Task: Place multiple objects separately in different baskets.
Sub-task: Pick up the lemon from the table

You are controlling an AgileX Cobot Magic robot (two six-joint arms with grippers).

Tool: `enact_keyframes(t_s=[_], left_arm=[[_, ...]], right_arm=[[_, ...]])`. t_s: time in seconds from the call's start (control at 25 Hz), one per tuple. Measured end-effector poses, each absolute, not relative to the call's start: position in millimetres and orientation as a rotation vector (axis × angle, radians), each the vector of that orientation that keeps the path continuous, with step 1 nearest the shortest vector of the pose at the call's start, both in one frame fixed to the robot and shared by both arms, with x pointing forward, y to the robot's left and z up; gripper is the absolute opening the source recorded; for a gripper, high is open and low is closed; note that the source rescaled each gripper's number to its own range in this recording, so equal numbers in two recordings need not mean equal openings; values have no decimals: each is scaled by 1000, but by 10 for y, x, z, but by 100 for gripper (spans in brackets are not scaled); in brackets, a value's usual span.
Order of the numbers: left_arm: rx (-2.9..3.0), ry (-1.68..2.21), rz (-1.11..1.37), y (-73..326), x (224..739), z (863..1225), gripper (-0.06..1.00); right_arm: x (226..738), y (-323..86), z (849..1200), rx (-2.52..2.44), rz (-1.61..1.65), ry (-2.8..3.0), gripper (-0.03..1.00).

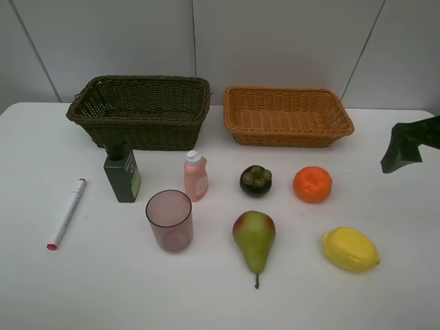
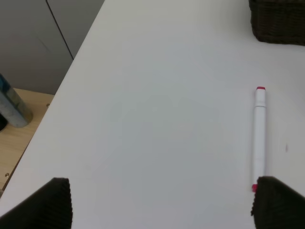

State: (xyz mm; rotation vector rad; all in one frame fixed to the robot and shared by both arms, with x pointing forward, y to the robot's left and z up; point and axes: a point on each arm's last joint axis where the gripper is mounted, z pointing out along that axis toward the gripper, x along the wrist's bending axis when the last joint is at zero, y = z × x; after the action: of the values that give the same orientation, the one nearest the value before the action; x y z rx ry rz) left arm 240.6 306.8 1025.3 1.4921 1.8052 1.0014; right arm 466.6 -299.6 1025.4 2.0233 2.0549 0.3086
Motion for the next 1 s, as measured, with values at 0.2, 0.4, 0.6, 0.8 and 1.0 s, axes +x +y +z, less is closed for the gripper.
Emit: enact_keyframes(t_s=[0.2, 0.4, 0.6, 0.8, 1.0], left_arm=[[1492, 1805, 1001, 3068, 2406, 10253, 100], [1492, 1805, 1001, 3068, 2406, 10253, 100], [1492, 1805, 1001, 3068, 2406, 10253, 100], [1492, 1805, 1001, 3068, 2406, 10253, 100], [1492, 1805, 1001, 3068, 2406, 10253, 100]], right_arm=[[4595, -2890, 10142, 1996, 287, 2146, 98], [4495, -2729, 9976, 1954, 283, 2238, 97], [4421, -2572, 9885, 1876, 282, 2323, 95], [4320, -2481, 9747, 1829, 274, 2379, 95], [4218, -2391, 9618, 1757, 255, 2448, 95]])
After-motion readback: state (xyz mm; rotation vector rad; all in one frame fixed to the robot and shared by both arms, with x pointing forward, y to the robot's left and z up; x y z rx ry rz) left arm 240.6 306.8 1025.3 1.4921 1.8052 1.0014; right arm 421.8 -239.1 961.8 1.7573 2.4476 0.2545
